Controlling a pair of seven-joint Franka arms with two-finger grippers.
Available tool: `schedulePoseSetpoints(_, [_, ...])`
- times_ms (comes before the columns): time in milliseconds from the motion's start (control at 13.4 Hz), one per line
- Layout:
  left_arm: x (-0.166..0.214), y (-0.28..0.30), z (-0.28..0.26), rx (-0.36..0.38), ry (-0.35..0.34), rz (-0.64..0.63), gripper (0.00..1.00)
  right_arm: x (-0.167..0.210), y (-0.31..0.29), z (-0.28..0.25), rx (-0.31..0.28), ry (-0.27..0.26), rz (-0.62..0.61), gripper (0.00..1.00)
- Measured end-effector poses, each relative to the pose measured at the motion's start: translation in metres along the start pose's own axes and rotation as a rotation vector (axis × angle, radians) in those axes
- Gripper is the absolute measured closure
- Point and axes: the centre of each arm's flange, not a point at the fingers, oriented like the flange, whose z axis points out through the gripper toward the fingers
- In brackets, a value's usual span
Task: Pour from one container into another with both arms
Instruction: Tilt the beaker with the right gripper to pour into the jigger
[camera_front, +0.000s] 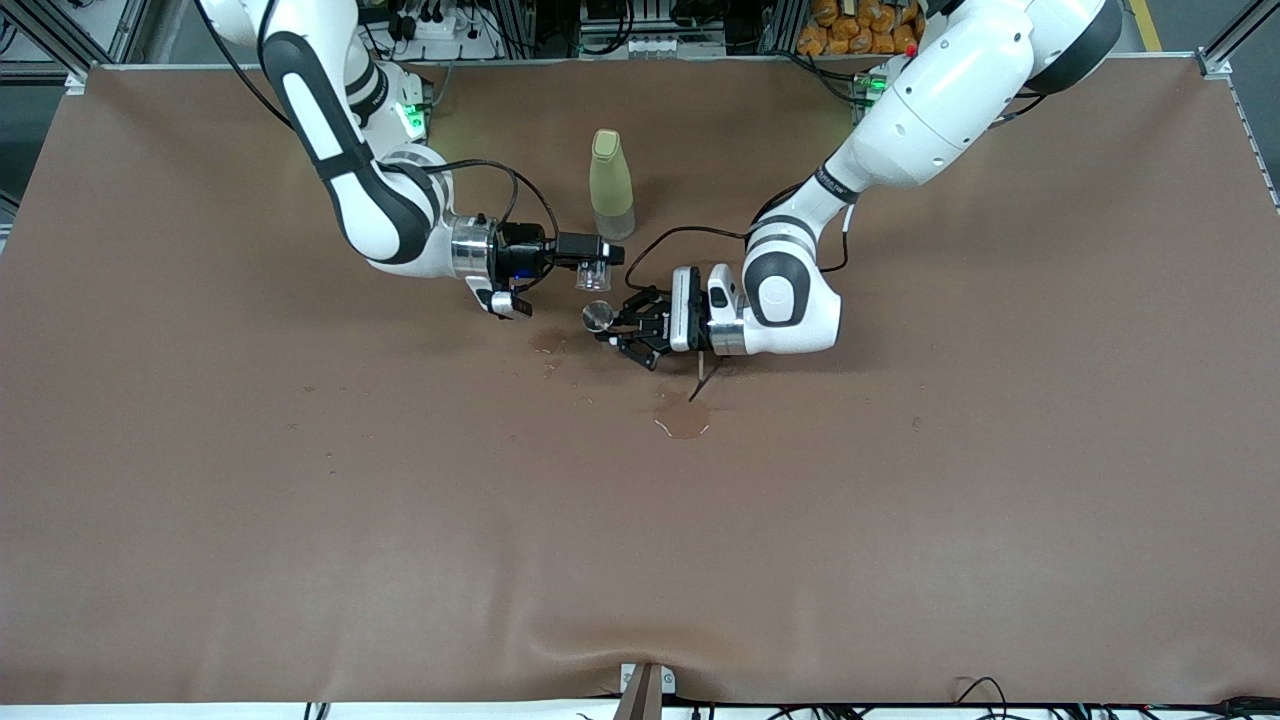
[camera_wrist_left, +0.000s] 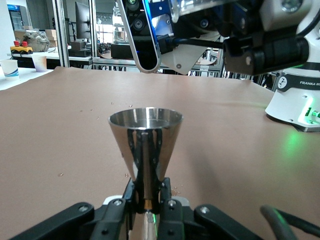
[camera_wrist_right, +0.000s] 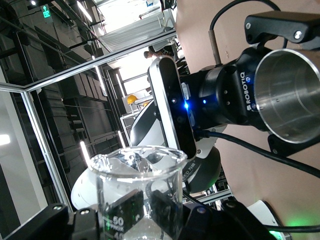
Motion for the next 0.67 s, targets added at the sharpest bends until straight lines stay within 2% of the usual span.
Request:
schedulePoseSetpoints(298, [0.0, 0.0, 0.0, 0.0, 0.0, 0.0, 0.79, 0.001, -0.004, 0.002, 0.005, -0.002, -0.08, 0.85])
schedulePoseSetpoints(447, [0.0, -0.001, -0.001, 0.002, 0.0, 0.0, 0.79, 0.001, -0.004, 0.002, 0.005, -0.002, -0.215, 0.85])
schedulePoseSetpoints(670, [0.006, -0.015, -0.019, 0.035, 0.006, 0.007, 0.79, 0.001, -0.004, 0.003, 0.005, -0.005, -0.497, 0.85])
